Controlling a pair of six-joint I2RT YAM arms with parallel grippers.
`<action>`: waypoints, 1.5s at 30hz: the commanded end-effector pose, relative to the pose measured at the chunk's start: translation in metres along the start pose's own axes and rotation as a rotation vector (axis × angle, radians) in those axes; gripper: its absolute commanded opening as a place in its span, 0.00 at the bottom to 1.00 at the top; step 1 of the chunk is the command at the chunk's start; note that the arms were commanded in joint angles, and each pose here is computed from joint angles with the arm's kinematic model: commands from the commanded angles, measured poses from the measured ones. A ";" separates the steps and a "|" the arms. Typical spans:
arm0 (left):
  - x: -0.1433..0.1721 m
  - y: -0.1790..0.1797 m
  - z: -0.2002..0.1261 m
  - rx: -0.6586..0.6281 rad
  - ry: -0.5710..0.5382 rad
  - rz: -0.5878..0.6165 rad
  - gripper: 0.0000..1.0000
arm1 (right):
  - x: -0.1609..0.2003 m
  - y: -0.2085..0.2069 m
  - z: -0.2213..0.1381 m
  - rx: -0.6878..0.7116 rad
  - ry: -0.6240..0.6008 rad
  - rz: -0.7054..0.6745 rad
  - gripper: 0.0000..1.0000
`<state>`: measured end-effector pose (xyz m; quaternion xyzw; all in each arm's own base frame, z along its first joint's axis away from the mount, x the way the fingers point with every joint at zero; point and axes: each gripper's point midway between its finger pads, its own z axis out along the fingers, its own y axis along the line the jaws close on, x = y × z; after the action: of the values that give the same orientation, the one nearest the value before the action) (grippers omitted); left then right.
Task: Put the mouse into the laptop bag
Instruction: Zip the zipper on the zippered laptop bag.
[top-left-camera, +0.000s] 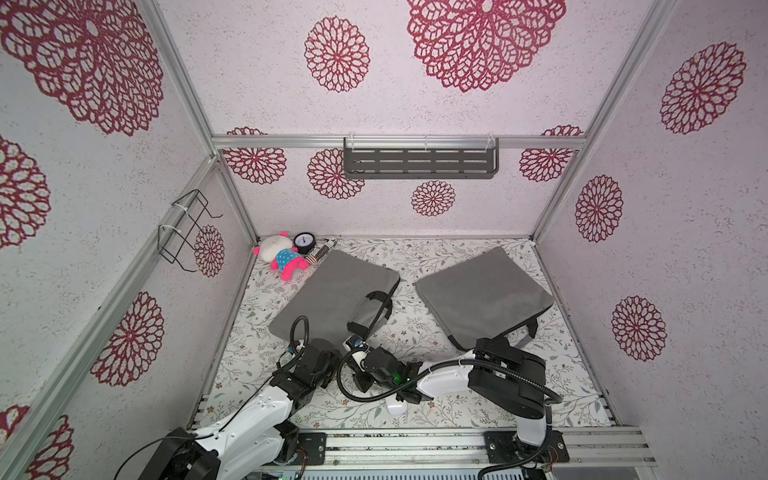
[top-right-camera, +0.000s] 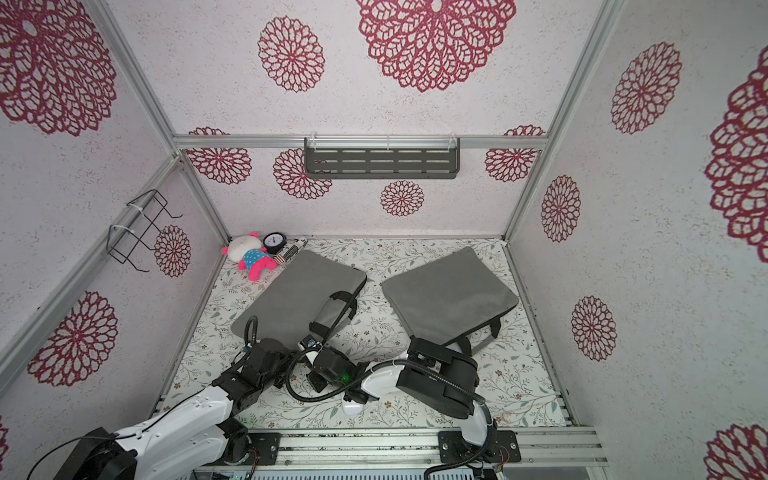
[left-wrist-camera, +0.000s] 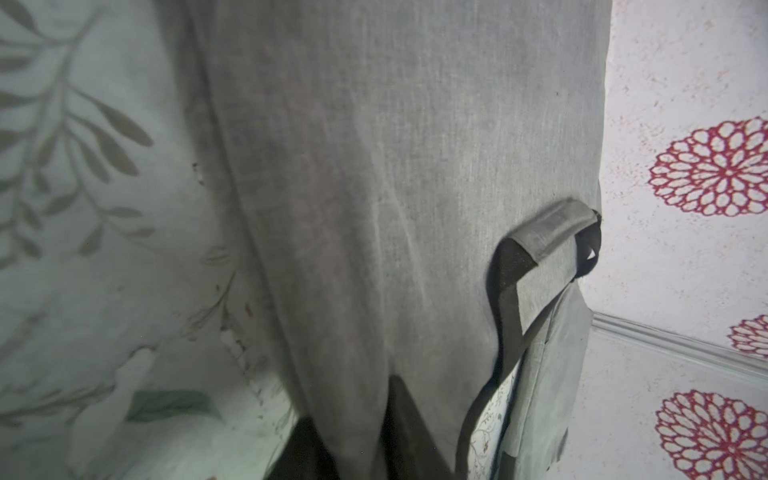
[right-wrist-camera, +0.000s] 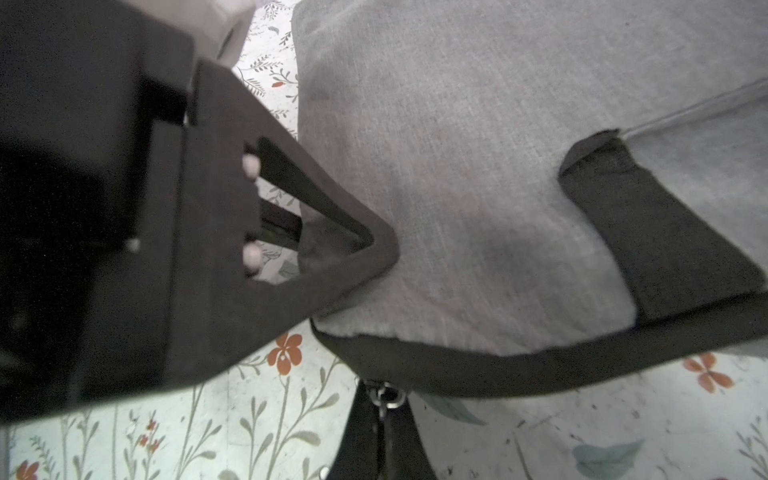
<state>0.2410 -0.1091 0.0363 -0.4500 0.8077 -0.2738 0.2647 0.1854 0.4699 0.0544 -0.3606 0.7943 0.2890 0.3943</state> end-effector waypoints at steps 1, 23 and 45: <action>0.000 -0.012 0.002 0.019 -0.005 0.005 0.11 | -0.014 0.017 -0.006 -0.068 -0.060 0.012 0.00; -0.038 0.013 -0.040 -0.040 -0.168 -0.002 0.00 | -0.001 -0.178 -0.018 0.385 0.013 0.329 0.00; -0.109 0.049 -0.069 -0.190 -0.259 -0.070 0.00 | 0.031 -0.274 -0.072 0.663 0.024 0.510 0.00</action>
<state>0.2079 -0.0088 0.0616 -0.5211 0.7837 -0.1972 0.2746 0.3498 0.3102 0.0279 -0.0805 0.8985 0.1983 0.3832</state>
